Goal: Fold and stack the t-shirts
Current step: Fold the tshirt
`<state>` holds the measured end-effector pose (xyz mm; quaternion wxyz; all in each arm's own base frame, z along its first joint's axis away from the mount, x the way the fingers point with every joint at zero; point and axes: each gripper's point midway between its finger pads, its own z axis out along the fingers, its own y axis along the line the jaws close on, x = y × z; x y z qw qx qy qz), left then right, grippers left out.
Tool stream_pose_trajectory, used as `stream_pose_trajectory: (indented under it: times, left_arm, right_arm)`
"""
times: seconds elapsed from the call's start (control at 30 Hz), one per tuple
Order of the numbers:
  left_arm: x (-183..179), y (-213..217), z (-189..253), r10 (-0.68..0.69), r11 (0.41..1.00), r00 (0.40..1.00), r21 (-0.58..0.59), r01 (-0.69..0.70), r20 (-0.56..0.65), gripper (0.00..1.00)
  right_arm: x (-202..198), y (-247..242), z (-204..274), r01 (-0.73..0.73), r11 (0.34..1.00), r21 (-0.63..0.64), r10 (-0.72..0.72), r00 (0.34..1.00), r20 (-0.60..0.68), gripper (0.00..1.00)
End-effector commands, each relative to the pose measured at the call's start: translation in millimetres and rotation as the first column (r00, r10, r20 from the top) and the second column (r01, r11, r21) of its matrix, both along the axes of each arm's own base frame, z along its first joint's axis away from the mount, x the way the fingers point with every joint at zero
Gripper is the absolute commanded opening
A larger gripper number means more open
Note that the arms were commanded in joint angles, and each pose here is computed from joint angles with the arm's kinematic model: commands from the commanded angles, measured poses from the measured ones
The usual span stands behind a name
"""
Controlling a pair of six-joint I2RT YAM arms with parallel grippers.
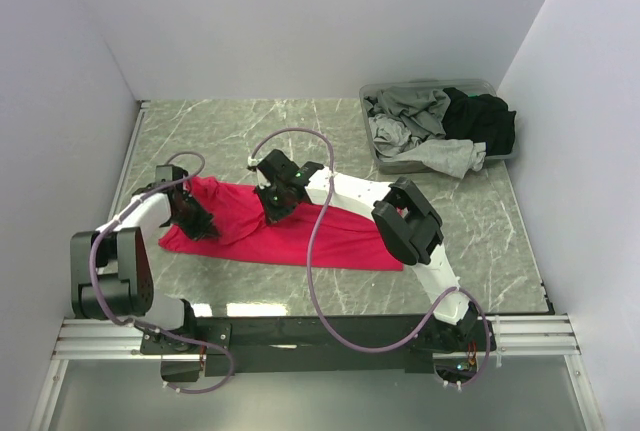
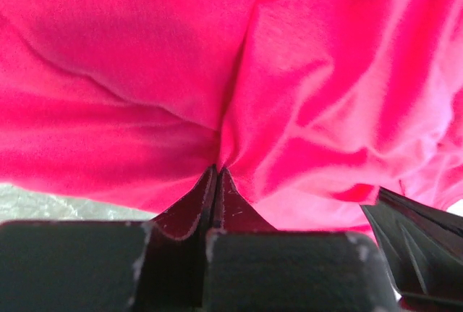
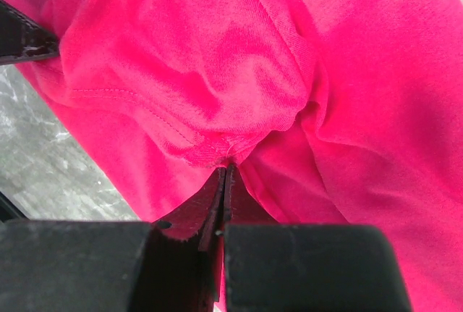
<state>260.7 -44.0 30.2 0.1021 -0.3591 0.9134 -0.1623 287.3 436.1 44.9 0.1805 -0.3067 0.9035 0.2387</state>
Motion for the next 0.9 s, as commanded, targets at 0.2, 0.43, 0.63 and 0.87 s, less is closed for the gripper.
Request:
stream_pose_trajectory:
  times: [0.2,0.43,0.63,0.87]
  left_arm:
    - [-10.6,3.6,18.1,-0.003,0.999,1.0,0.037,0.002,0.022,0.0]
    - [-24.2,4.8,13.1,0.008,0.999,1.0,0.05,-0.008,-0.01,0.01]
    - [-30.8,-1.9,2.5,0.0,1.0,0.999,0.009,0.001,-0.05,0.01]
    - [-22.5,1.7,17.8,0.009,1.0,1.0,0.022,-0.009,-0.012,0.41]
  right_arm:
    - [-11.5,-5.1,35.6,-0.026,0.998,0.05,0.025,1.0,0.008,0.0]
    - [-16.9,-8.1,31.0,-0.027,0.998,0.048,0.027,1.0,-0.011,0.0]
    - [-22.0,-8.0,23.5,-0.035,0.999,0.036,0.036,0.999,-0.023,0.0]
    - [-25.5,-12.8,21.5,-0.049,0.999,0.013,0.049,0.999,-0.018,0.19]
